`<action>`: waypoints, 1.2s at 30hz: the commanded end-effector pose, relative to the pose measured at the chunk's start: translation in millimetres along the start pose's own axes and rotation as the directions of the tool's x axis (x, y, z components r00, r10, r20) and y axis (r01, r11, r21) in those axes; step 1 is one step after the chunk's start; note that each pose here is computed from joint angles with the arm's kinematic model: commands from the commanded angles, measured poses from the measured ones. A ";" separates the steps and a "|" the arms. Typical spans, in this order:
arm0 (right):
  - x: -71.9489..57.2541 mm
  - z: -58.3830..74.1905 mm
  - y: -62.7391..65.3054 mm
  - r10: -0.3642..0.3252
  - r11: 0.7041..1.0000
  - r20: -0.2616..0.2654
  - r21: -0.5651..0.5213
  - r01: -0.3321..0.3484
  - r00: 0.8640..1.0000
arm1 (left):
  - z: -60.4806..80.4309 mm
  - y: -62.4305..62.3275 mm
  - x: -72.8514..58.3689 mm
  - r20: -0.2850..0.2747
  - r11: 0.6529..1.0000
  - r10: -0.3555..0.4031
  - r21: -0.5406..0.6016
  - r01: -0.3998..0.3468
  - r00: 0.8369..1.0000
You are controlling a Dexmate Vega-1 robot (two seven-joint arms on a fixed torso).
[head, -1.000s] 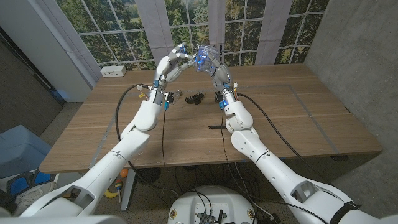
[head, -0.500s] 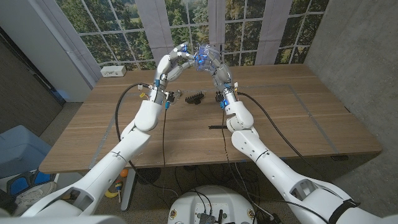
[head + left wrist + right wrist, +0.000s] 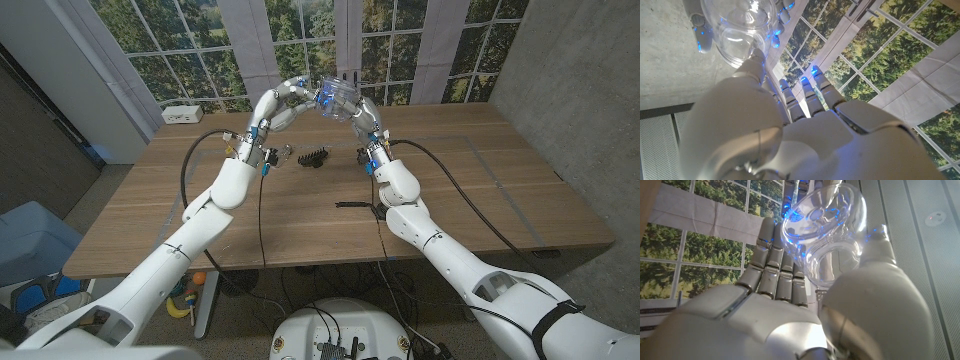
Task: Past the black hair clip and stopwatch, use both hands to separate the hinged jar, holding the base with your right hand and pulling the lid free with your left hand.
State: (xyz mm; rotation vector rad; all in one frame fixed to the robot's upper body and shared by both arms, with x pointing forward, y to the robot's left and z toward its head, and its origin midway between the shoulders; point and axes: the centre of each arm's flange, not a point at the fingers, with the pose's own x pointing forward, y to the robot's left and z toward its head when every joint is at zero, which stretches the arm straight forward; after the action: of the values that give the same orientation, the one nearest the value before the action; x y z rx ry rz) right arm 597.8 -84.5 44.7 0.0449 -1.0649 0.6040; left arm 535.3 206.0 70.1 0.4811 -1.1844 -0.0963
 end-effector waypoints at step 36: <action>-22.2 19.0 -36.5 0.008 0.934 -0.074 -0.357 -0.034 0.997 | 28.1 56.0 25.7 -0.043 0.841 -0.197 0.505 0.191 0.980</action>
State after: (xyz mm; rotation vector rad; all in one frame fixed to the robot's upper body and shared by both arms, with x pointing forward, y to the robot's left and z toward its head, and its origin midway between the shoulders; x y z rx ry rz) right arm 595.5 -126.3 41.0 -0.3329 -1.0701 0.4348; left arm 515.1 234.1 116.2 0.9365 -1.1927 0.0321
